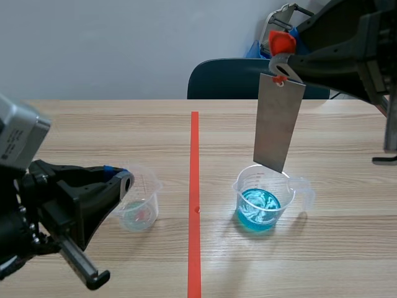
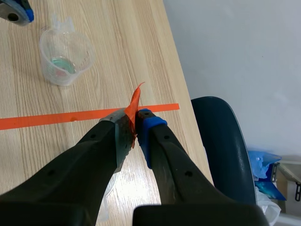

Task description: Do the redox reaction experiment

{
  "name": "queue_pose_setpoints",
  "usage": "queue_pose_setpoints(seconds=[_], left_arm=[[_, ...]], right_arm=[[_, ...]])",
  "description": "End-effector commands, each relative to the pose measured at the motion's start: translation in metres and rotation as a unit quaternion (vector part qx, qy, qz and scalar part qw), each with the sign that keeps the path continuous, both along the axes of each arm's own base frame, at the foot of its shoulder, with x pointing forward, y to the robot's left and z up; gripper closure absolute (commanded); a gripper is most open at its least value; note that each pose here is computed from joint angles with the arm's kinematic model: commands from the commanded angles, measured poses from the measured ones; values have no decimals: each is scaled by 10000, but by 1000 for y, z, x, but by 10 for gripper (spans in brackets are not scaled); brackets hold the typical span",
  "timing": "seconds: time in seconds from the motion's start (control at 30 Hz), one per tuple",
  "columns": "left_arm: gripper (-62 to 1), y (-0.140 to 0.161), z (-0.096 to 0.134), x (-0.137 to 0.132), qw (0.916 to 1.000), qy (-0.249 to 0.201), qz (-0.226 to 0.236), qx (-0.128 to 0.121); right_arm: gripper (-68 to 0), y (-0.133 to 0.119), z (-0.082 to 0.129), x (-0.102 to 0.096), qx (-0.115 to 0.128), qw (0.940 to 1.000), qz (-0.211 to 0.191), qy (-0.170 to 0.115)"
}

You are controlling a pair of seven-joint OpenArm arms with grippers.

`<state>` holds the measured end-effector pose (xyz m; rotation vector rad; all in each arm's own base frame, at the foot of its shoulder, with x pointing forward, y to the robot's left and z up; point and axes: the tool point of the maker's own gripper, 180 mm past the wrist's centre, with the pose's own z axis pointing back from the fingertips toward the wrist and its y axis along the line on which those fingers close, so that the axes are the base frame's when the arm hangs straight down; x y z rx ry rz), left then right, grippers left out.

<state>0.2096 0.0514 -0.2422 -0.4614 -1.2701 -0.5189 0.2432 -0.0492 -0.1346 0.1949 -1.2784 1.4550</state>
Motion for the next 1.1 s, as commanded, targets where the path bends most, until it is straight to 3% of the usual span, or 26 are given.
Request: queue_pose_setpoints(seconds=[0.0, 0.2, 0.47, 0.53, 0.67, 0.73, 0.93, 1.07], left_arm=[[-27, 2, 7, -1, 9997, -142, 165, -123], [-27, 28, -2, -13, 9950, -186, 980, 46], [-34, 35, -4, -30, 9925, -197, 1208, 8], [-104, 35, -4, -30, 9925, -190, 1207, 14], [-421, 35, -3, -29, 9922, -227, 1223, 13], [-536, 37, -3, -29, 9918, -236, 1255, 35], [-623, 48, -3, -24, 9872, -354, 1534, 251], [-623, 48, -3, -24, 9870, -357, 1543, 258]], right_arm=[[-6, 0, 7, 0, 12, 9999, 59, -98], [-6, 0, 7, 0, 13, 9999, 60, -98], [-6, 1, 7, -1, 45, 9999, 74, -80], [-6, 1, 7, -1, 59, 9999, 80, -71], [-6, 2, 8, -1, 72, 9999, 86, -63], [-6, 2, 8, -1, 75, 9999, 88, -62], [-6, 2, 8, -1, 75, 9999, 87, -61], [-6, 2, 8, -1, 75, 9999, 87, -61]])
